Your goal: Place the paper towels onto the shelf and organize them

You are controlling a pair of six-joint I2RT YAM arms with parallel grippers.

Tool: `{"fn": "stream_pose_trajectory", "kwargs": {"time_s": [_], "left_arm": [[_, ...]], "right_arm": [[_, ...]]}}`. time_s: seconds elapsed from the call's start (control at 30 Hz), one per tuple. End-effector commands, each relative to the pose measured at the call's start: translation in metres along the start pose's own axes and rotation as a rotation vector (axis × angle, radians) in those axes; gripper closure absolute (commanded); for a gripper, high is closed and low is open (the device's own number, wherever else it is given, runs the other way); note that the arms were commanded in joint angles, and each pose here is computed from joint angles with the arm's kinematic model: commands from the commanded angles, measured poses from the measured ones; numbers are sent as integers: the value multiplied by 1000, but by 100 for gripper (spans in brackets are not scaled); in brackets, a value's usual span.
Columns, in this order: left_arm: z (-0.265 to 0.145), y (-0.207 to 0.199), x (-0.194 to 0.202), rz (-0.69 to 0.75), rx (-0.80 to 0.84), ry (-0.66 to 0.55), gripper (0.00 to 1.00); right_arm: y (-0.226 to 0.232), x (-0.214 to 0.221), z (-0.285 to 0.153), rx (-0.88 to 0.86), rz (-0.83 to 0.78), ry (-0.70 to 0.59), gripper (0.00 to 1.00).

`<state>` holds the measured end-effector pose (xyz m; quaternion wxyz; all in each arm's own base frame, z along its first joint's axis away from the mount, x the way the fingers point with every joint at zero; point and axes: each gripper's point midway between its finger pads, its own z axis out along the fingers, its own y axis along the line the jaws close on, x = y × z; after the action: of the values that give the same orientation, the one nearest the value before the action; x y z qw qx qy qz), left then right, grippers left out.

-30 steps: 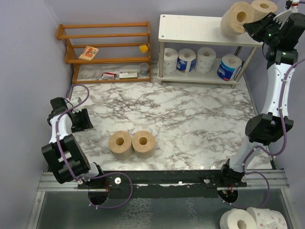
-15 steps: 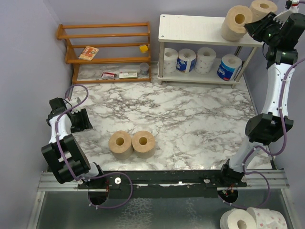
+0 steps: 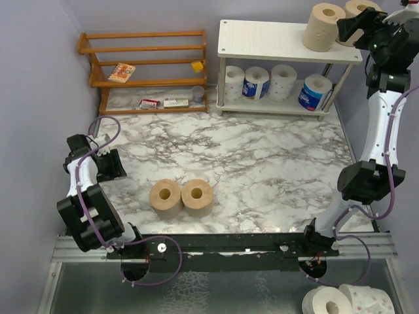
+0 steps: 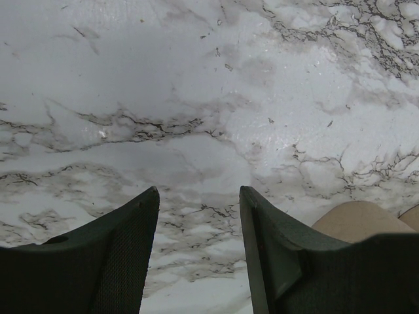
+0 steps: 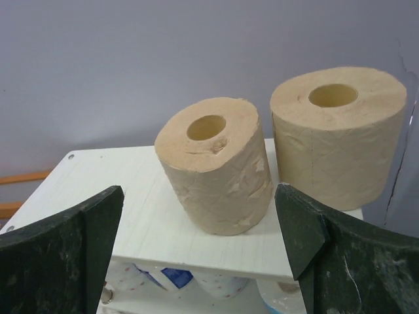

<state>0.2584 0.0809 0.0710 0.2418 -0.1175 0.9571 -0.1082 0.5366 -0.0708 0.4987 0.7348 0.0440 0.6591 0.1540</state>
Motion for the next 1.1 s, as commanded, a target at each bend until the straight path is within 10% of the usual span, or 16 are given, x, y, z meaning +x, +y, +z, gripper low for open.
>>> {"fn": "stream_pose_trajectory", "kwargs": {"time_s": [0.0, 0.33, 0.83, 1.07], "left_arm": [[-5, -1, -11, 15, 15, -32, 45], [-3, 4, -10, -2, 3, -24, 45], [-10, 15, -11, -18, -50, -39, 46], [-13, 24, -10, -51, -63, -51, 46]], "right_arm": [[62, -98, -60, -108, -225, -281, 0], [179, 35, -224, -809, -847, -100, 0], [215, 312, -265, -943, -724, 708, 0], [331, 336, -296, -1244, -609, 725, 0]]}}
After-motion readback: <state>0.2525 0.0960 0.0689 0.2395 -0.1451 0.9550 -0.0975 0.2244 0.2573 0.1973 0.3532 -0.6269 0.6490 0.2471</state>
